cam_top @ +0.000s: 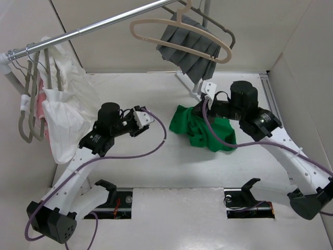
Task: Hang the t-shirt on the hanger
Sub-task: Move the tshirt to the center of the board
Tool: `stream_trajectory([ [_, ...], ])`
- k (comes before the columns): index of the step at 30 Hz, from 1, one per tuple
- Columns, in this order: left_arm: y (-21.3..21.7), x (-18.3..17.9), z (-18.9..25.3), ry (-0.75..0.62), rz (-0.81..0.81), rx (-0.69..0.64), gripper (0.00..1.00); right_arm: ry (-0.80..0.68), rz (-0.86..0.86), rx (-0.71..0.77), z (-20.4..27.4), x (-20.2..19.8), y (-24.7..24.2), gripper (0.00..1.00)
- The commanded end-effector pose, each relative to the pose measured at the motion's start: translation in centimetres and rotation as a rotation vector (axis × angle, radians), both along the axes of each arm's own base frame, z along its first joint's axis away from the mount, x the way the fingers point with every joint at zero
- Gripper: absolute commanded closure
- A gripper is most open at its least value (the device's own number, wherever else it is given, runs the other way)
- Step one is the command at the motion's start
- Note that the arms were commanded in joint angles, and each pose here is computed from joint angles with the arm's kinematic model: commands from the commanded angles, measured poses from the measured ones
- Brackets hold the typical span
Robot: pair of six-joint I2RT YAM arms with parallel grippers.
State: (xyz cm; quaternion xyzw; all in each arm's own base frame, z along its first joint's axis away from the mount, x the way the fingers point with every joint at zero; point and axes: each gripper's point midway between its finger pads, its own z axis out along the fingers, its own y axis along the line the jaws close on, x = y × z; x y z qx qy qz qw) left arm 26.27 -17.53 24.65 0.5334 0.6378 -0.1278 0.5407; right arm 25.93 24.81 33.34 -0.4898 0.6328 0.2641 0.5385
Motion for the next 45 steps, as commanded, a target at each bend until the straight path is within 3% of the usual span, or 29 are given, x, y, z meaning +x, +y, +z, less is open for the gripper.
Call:
stream_trajectory([
  [1, -0.7, -0.4, 1.2, 0.007, 0.016, -0.112, 0.59, -0.254, 0.234, 0.179, 10.7, -4.9, 3.0, 1.00],
  [3, -0.4, -0.1, 1.7, -0.014, 0.041, -0.125, 0.54, -0.336, 0.281, 0.227, 14.3, -7.0, 2.7, 1.00],
  [6, 0.0, 0.3, 2.1, -0.006, 0.100, -0.165, 0.48, -0.370, 0.275, 0.246, 15.6, -8.2, 1.9, 1.00],
  [11, 0.3, 0.7, 1.9, 0.002, 0.138, -0.172, 0.46, -0.303, 0.077, 0.165, 12.6, -5.5, 0.1, 1.00],
  [15, 0.1, 0.3, 2.0, -0.003, 0.113, -0.170, 0.44, -0.251, 0.042, 0.117, 11.3, -3.8, 0.6, 1.00],
  [23, 0.3, 0.8, 2.6, -0.026, 0.135, -0.184, 0.44, -0.010, -0.025, 0.069, 3.4, 3.1, 6.5, 1.00],
  [27, 0.3, 0.8, 3.0, -0.034, 0.134, -0.188, 0.44, 0.036, 0.025, 0.013, 1.1, 5.1, 11.6, 1.00],
  [29, 0.4, 0.8, 2.8, -0.028, 0.145, -0.182, 0.44, 0.053, 0.099, -0.034, 0.5, 4.3, 14.0, 1.00],
  [33, 0.9, 0.6, 3.6, -0.057, 0.167, -0.198, 0.44, -0.073, 0.128, 0.002, 6.5, 6.3, 17.0, 1.00],
  [36, 1.3, 0.7, 4.1, -0.082, 0.192, -0.213, 0.44, -0.167, 0.068, 0.052, 11.6, 8.7, 15.4, 1.00],
  [37, 1.5, 0.8, 4.1, -0.078, 0.204, -0.217, 0.44, -0.249, 0.075, 0.106, 15.2, 8.8, 15.2, 1.00],
  [39, 1.7, 0.6, 4.5, -0.084, 0.216, -0.227, 0.44, -0.314, 0.131, 0.152, 17.6, 7.9, 15.1, 1.00],
  [43, 2.0, -0.1, 6.0, -0.132, 0.211, -0.254, 0.44, -0.323, 0.253, 0.122, 15.9, 5.7, 14.8, 1.00],
  [45, 2.2, -0.8, 7.4, -0.164, 0.211, -0.292, 0.47, -0.262, 0.356, 0.048, 11.3, 3.9, 14.6, 1.00],
])
